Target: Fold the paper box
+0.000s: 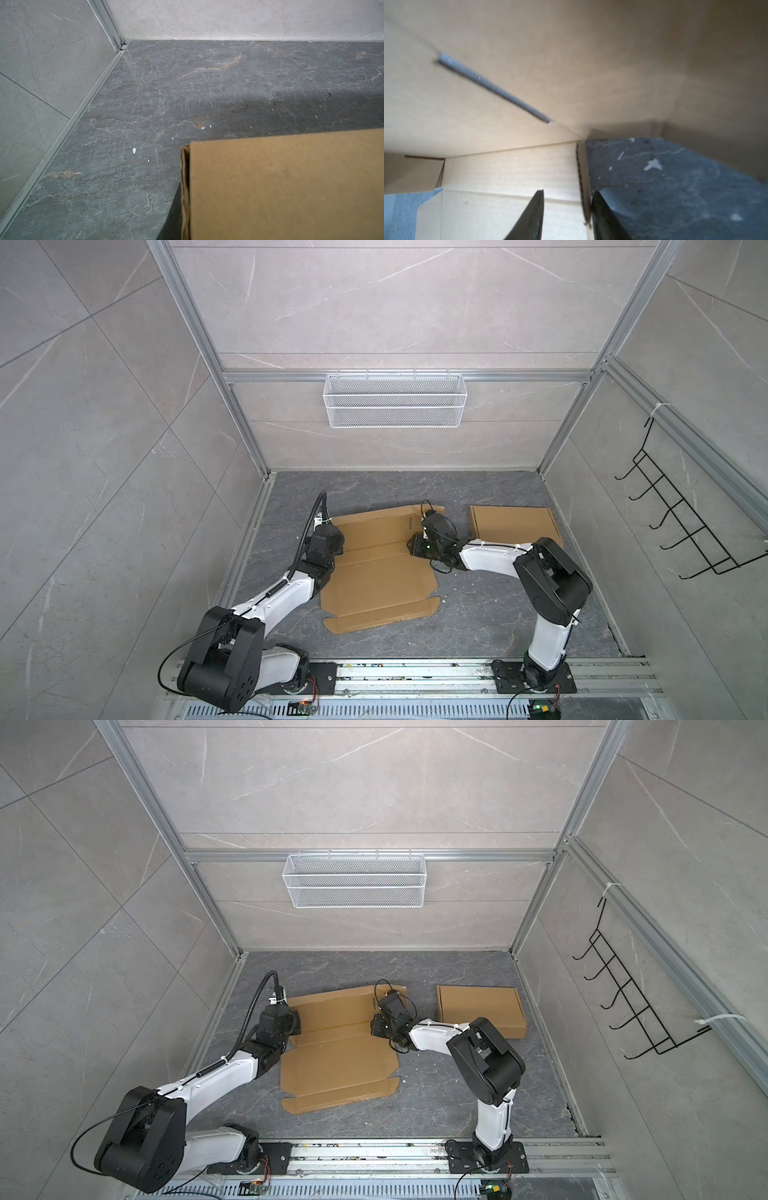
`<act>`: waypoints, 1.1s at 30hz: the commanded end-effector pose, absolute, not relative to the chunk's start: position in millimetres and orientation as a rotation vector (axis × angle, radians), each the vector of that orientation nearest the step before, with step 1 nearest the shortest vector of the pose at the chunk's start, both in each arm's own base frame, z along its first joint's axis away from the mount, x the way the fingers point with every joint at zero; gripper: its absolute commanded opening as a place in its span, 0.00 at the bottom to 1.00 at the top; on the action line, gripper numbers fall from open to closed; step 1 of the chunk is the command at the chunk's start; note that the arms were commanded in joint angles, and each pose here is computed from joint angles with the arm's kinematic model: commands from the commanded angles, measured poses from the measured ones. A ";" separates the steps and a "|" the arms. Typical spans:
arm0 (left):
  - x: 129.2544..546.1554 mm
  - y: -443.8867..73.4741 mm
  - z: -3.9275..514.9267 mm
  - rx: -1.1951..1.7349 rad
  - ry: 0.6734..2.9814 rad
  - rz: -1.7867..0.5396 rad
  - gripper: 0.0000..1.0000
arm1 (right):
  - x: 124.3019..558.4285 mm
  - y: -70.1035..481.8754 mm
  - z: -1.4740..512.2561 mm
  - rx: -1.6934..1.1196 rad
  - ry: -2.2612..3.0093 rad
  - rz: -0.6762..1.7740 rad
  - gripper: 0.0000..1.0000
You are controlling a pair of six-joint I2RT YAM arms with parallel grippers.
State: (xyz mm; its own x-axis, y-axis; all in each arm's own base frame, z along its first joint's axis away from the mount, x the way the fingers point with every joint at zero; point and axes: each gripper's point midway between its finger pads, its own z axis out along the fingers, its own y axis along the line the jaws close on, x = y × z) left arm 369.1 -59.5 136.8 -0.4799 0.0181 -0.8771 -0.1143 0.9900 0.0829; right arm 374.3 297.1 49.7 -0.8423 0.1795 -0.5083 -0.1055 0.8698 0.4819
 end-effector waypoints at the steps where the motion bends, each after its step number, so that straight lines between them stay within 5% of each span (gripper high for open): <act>1: 371.1 -63.1 143.7 -0.051 2.054 0.145 0.00 | 376.7 314.8 63.8 0.038 2.447 0.731 0.40; 12: 369.9 -62.6 144.8 -0.056 2.051 0.141 0.00 | 376.2 321.7 42.7 0.032 2.488 0.731 0.41; 23: 369.4 -61.7 154.4 -0.001 2.042 0.176 0.00 | 371.4 257.6 104.0 -0.142 2.430 0.759 0.61; 33: 379.3 -74.8 162.2 0.102 2.063 0.153 0.00 | 383.4 168.8 178.4 -0.330 2.366 0.526 0.64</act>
